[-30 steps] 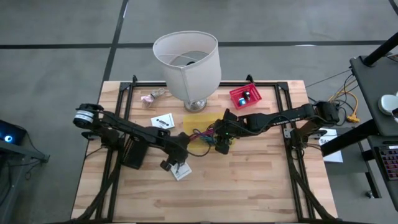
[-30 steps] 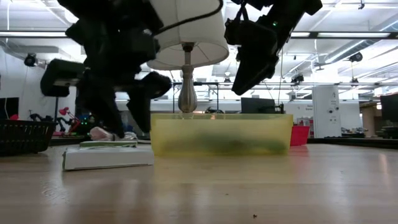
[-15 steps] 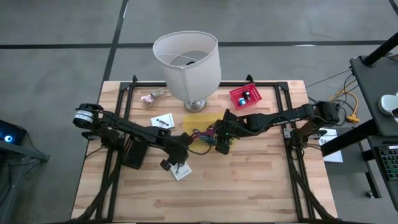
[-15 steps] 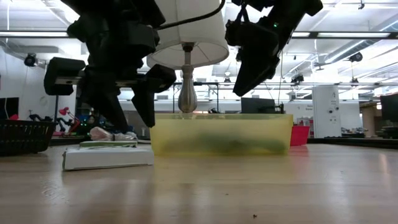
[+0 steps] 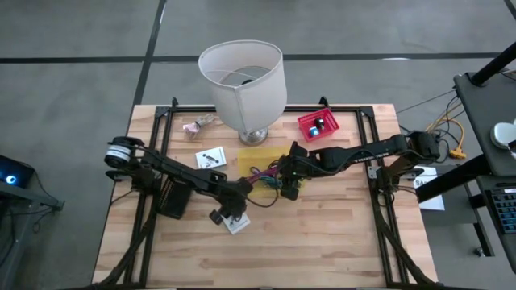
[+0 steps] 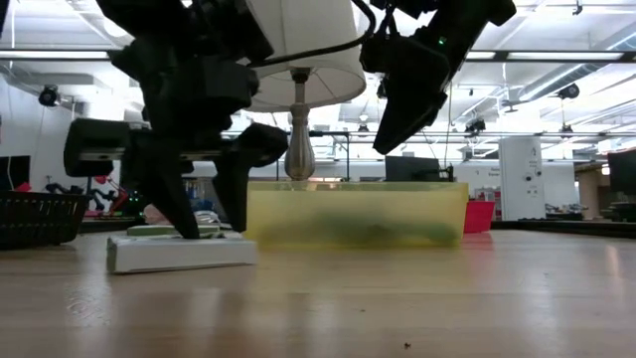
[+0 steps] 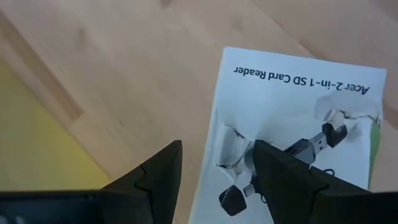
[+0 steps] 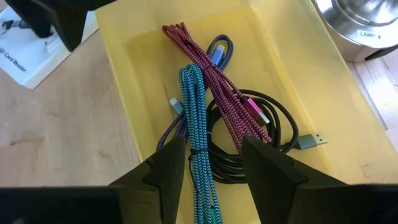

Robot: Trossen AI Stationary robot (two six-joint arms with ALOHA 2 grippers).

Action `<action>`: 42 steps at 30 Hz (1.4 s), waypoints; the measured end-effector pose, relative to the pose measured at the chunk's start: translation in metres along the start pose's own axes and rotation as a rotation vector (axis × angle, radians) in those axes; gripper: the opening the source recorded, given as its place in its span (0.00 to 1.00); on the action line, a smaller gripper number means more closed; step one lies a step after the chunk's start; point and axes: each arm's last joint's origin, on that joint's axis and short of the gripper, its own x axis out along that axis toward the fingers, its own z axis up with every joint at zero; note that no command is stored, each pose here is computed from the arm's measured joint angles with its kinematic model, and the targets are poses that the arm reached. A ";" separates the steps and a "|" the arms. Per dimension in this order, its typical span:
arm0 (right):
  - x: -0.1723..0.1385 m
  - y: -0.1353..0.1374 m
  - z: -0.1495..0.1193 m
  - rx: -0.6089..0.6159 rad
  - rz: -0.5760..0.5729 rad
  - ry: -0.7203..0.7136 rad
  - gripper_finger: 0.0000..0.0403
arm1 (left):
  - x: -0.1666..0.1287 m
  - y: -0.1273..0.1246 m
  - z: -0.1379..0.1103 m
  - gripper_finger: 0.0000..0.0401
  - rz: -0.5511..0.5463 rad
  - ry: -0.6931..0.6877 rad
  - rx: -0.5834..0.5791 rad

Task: Pick and place items into bin
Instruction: Put the bottom white card reader box into the black bin

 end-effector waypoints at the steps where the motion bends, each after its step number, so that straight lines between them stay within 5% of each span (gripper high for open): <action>1: 0.000 0.000 0.000 0.000 0.000 0.000 0.36 | 0.002 0.000 0.000 0.46 0.001 -0.002 0.001; 22: 0.000 0.000 0.000 0.038 0.001 0.000 0.34 | -0.007 0.011 0.016 0.46 0.049 -0.058 0.003; 42: 0.000 0.000 -0.001 0.034 0.000 0.004 0.32 | 0.019 0.008 0.004 0.42 0.015 -0.002 -0.002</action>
